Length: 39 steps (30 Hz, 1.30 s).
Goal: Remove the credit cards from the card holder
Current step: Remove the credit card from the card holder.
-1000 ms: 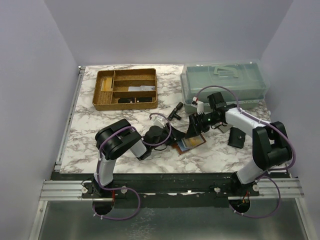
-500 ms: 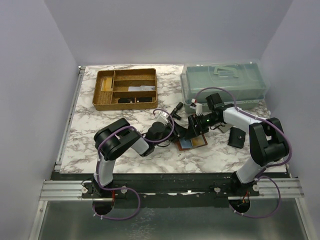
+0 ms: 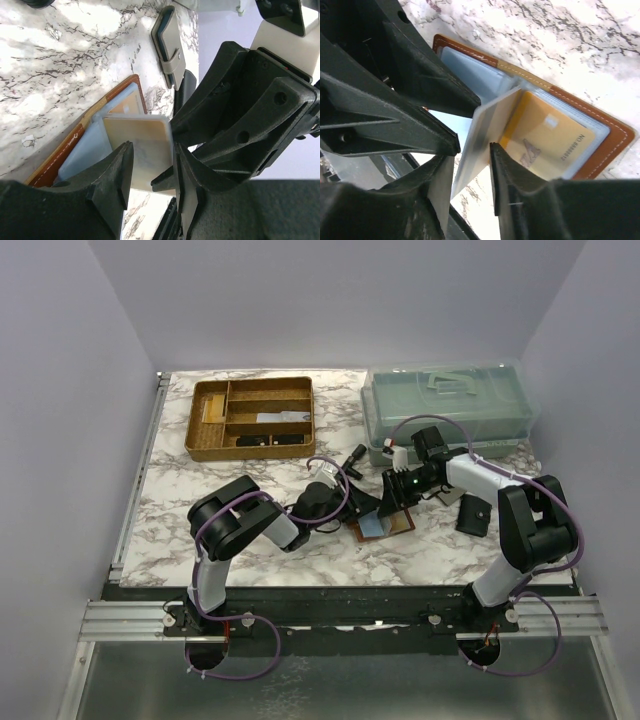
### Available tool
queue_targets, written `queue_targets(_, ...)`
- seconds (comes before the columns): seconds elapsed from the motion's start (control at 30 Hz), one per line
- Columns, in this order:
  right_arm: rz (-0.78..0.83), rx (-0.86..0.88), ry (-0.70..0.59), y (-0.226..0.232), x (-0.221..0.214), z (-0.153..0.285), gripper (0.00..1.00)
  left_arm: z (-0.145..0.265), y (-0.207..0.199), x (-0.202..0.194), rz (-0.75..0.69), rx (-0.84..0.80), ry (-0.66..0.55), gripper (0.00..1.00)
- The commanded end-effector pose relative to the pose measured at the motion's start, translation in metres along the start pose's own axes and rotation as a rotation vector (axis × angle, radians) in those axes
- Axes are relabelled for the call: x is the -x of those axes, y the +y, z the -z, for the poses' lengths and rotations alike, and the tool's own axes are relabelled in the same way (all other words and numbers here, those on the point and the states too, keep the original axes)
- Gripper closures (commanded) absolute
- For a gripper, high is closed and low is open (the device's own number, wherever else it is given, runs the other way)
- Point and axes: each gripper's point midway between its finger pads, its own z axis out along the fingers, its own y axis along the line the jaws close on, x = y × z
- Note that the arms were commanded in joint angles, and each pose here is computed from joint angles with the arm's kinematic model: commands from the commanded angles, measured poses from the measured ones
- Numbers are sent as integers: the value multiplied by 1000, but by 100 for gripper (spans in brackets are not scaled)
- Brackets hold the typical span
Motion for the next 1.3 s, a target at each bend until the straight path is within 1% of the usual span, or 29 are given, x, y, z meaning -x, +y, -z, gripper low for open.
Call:
queue_targets(0.0, 11, -76, -27, -11, 10, 5, 66, -3, -11, 2, -21, -29, 3, 56)
queue_targets(0.1, 15, -92, -39, -12, 11, 8, 74, -4, -13, 3, -24, -34, 1, 56)
queue_targets(0.3, 10, -95, -59, -16, 14, 13, 99, 6, -23, 10, -71, -46, -41, 53)
queue_targets(0.4, 19, -51, -97, -8, 18, 21, 100, 19, -34, 17, -113, -64, -82, 49)
queue_targets(0.5, 47, 83, -170, 16, 24, 36, 100, 35, -47, 20, -147, -93, -105, 45)
queue_targets(0.6, 117, 218, -234, 47, 25, 51, 100, 49, -66, 17, -159, -146, -106, 43)
queue_targets(0.67, 161, 270, -272, 64, 28, 62, 100, 53, -81, 12, -160, -192, -89, 42)
queue_targets(0.77, 198, 286, -303, 75, 32, 73, 100, 53, -104, 0, -175, -258, -43, 42)
queue_targets(0.87, 210, 284, -312, 78, 31, 75, 100, 52, -110, -7, -173, -271, -23, 42)
queue_targets(1.03, 254, 309, -347, 93, 35, 89, 100, 61, -93, 0, -145, -210, -74, 42)
queue_targets(1.13, 297, 348, -359, 105, 36, 98, 100, 71, -99, 1, -173, -230, -84, 42)
queue_targets(1.27, 356, 457, -370, 128, 35, 111, 100, 85, -117, 3, -263, -284, -93, 39)
